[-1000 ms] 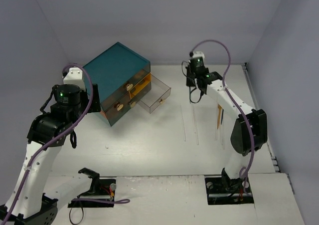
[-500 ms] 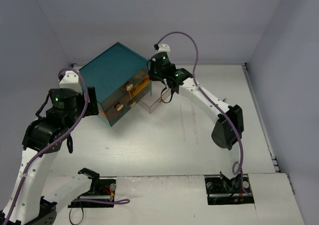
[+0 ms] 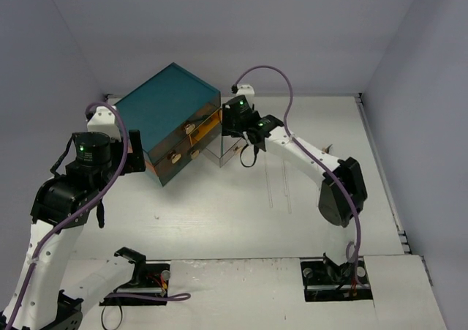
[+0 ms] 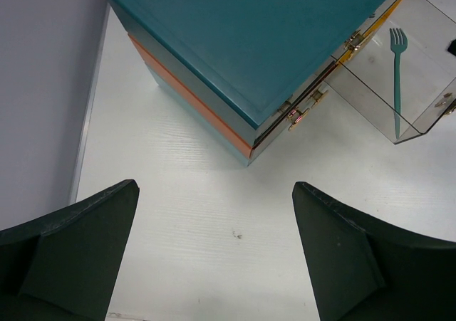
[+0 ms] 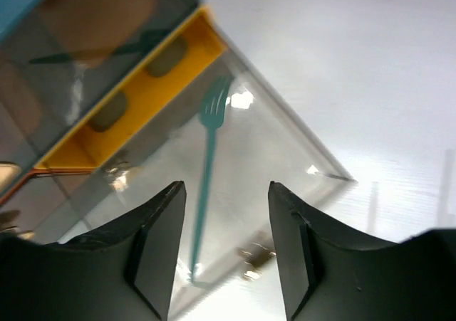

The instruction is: Sort the eating utensils into containers

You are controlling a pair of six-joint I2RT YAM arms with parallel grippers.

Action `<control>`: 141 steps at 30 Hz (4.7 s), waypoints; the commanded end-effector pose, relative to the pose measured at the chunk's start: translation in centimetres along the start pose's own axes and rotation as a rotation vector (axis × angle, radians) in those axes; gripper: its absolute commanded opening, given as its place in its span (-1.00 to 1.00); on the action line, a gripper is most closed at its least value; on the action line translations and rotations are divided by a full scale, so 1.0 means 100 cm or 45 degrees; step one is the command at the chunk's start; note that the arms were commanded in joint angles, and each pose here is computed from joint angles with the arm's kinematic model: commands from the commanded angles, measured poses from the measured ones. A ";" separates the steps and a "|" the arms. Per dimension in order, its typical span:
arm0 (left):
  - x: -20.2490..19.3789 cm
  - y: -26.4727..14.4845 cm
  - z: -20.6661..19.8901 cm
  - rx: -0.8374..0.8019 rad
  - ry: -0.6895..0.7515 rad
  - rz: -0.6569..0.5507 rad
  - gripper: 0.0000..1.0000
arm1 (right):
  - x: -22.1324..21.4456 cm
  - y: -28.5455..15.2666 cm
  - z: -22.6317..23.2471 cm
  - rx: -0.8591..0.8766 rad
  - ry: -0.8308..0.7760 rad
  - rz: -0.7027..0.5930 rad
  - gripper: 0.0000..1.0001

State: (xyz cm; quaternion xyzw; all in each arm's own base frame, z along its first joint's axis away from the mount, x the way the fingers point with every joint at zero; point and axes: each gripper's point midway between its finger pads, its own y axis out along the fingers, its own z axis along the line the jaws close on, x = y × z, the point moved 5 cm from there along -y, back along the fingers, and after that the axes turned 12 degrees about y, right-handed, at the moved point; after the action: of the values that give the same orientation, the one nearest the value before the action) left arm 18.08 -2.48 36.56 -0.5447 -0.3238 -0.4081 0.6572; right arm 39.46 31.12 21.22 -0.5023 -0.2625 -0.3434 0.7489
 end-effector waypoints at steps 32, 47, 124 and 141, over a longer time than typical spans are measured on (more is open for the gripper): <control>-0.002 0.009 -0.016 -0.133 0.010 0.019 0.75 | -0.027 -0.050 -0.354 -0.743 0.442 0.213 -0.34; -0.004 0.011 -0.019 -0.141 0.007 0.037 0.75 | -0.033 -0.028 -0.361 -0.719 0.415 0.272 -0.48; -0.011 0.010 -0.019 -0.146 0.002 0.079 0.75 | -0.036 -0.013 -0.359 -0.824 0.301 0.284 -0.98; -0.011 0.009 -0.019 -0.144 0.005 0.076 0.75 | -0.044 -0.014 -0.363 -0.834 0.290 0.312 -0.70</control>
State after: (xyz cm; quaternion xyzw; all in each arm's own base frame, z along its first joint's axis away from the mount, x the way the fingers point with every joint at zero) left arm 17.94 -4.07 34.02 -0.5937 -0.2623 -0.4045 0.6442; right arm 37.21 -1.68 5.50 -0.6948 0.0175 -0.3669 0.6184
